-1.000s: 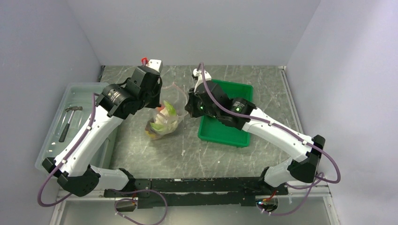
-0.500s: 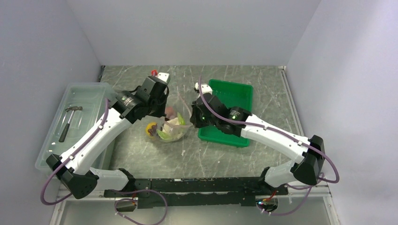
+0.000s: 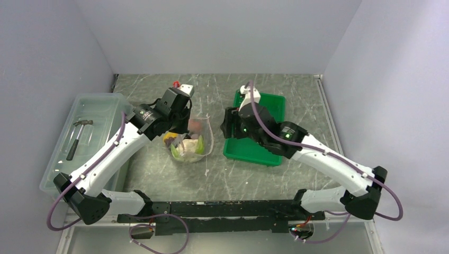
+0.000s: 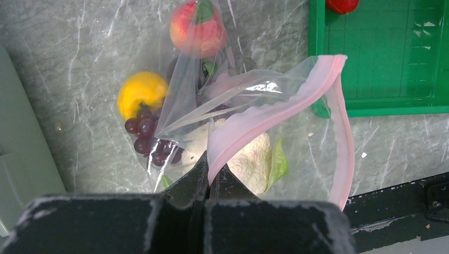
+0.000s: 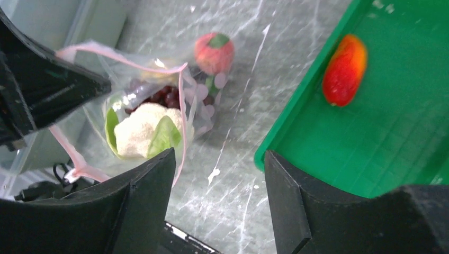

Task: Place the food in the zip-top bag and seal the zipper
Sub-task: Adjust the zipper food storage bag at the center of the board, then pick up the fake fruit from the bin.

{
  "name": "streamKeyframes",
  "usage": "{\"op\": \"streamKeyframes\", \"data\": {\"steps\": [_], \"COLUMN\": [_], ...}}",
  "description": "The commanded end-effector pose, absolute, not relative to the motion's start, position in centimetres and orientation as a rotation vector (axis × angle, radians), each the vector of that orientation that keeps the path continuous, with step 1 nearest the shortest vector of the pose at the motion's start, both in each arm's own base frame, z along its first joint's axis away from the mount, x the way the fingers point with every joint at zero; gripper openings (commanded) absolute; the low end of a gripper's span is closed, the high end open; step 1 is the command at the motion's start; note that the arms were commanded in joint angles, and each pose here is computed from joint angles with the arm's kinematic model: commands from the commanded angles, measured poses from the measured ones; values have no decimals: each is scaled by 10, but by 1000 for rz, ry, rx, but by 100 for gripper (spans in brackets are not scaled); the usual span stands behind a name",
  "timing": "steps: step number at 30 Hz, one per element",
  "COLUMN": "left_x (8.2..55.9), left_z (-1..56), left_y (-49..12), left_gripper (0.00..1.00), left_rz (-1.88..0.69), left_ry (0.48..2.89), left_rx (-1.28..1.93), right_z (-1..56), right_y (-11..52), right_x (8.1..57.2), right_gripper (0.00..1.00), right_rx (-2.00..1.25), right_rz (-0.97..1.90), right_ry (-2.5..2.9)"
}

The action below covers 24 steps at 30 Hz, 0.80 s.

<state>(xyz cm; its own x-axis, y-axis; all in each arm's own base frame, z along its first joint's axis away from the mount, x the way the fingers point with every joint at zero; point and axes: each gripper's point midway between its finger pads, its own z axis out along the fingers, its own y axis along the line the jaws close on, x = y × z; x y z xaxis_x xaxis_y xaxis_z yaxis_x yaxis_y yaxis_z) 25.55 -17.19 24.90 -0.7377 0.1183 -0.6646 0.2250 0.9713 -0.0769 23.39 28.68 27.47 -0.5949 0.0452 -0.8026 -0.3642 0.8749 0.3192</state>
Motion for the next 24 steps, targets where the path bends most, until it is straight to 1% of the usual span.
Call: {"op": "streamKeyframes", "data": {"steps": [1, 6, 8, 11, 24], "left_x": [262, 264, 265, 265, 263], "left_z": [271, 275, 277, 280, 281], "left_y": [-178, -179, -179, -181, -180], "left_gripper": [0, 0, 0, 0, 0], "left_rz": [-262, -261, -265, -286, -286], "left_ry": [2324, 2312, 2305, 2295, 2296], "left_rx": [207, 206, 201, 200, 201], "right_z": [317, 315, 306, 281, 172], "right_y": [245, 205, 197, 184, 180], "right_x": [248, 269, 277, 291, 341], "right_gripper": [68, 73, 76, 79, 79], "right_rx": [-137, -73, -77, -66, -25], "right_rz": [442, 342, 329, 284, 289], "right_ry": [2028, 2032, 2055, 2111, 2339]}}
